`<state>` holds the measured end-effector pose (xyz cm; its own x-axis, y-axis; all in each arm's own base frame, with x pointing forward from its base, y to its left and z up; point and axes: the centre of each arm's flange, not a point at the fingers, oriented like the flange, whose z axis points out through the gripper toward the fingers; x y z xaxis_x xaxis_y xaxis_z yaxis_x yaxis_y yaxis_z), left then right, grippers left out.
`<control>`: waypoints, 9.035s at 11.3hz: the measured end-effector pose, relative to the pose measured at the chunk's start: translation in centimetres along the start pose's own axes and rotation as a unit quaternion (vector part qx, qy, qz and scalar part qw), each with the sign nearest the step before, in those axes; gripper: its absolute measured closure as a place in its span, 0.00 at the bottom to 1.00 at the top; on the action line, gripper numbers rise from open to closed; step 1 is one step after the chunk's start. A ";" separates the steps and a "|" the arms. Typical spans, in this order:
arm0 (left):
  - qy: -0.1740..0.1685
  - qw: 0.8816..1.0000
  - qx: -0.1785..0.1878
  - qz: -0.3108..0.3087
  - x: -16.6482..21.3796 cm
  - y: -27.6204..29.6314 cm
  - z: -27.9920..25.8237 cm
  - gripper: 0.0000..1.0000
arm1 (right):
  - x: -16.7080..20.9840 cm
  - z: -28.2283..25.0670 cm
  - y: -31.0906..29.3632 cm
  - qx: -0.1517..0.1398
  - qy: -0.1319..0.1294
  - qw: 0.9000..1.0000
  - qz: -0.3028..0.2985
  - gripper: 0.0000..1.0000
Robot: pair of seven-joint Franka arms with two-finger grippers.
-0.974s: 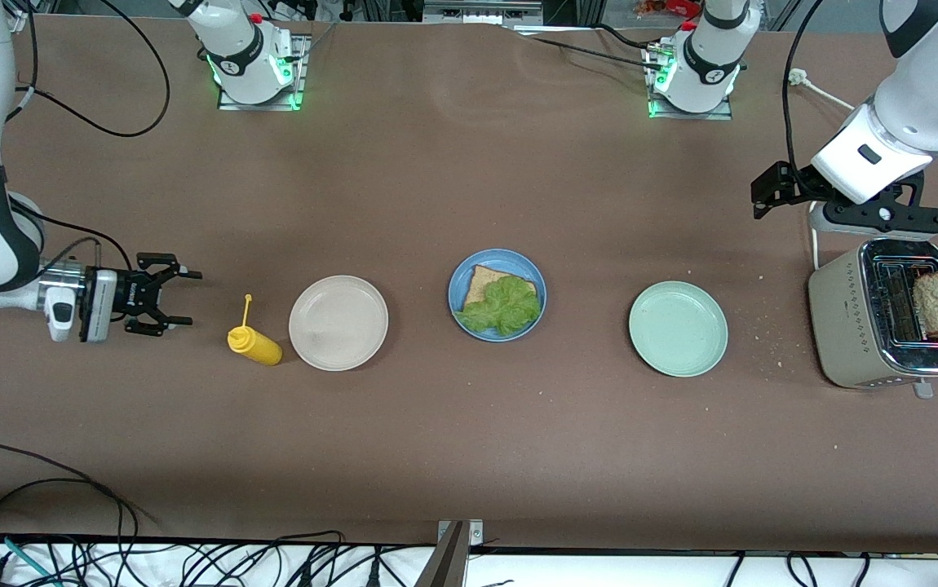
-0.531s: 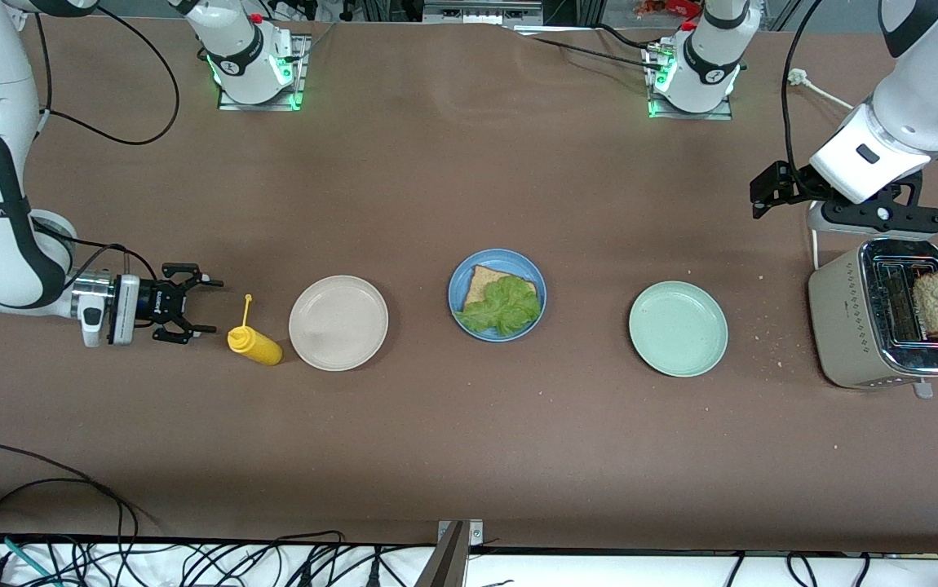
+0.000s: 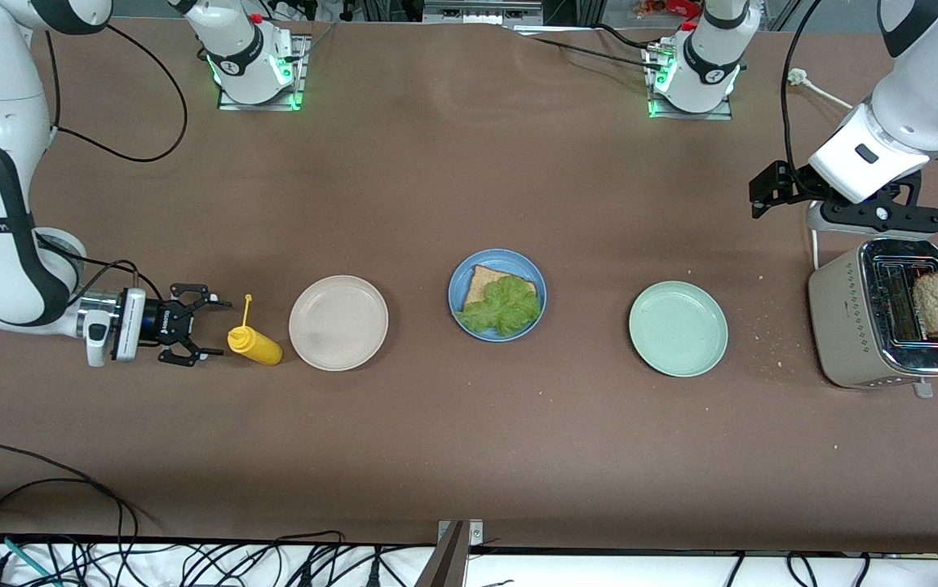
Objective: Make sandwich in blue plate with both arms
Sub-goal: 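Lower the right gripper around the yellow squeeze bottle and close, then lift the yellow bottle with the right gripper toward the blue plate, then tilt the yellow bottle over the lettuce with the right gripper, then carry the yellow bottle back beside the beige plate with the right gripper, then release the bottle while the left gripper lifts bread from the toaster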
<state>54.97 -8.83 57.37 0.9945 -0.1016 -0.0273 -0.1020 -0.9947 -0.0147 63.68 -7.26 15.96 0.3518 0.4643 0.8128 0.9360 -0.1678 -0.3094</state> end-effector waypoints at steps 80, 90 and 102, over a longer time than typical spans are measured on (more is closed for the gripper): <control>-0.074 0.992 -0.069 -0.069 2.3 -38.4 17.7 0.00 | 5.0 1.3 2.0 0.097 -0.136 0.972 -0.166 0.88; -0.083 0.991 -0.076 -0.066 2.7 -38.7 20.1 0.85 | 0.3 4.8 3.0 0.077 -0.006 0.983 -0.165 0.89; -0.152 0.985 -0.057 0.061 3.2 -22.0 6.6 0.92 | 4.3 -8.4 2.0 -0.017 -0.134 0.982 -0.133 0.00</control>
<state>60.19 12.88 51.04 0.9198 -0.2268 -0.3203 -0.1987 -0.9729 0.1182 67.14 -12.90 23.02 0.0838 0.7068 0.7024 0.9959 -0.0362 -0.0824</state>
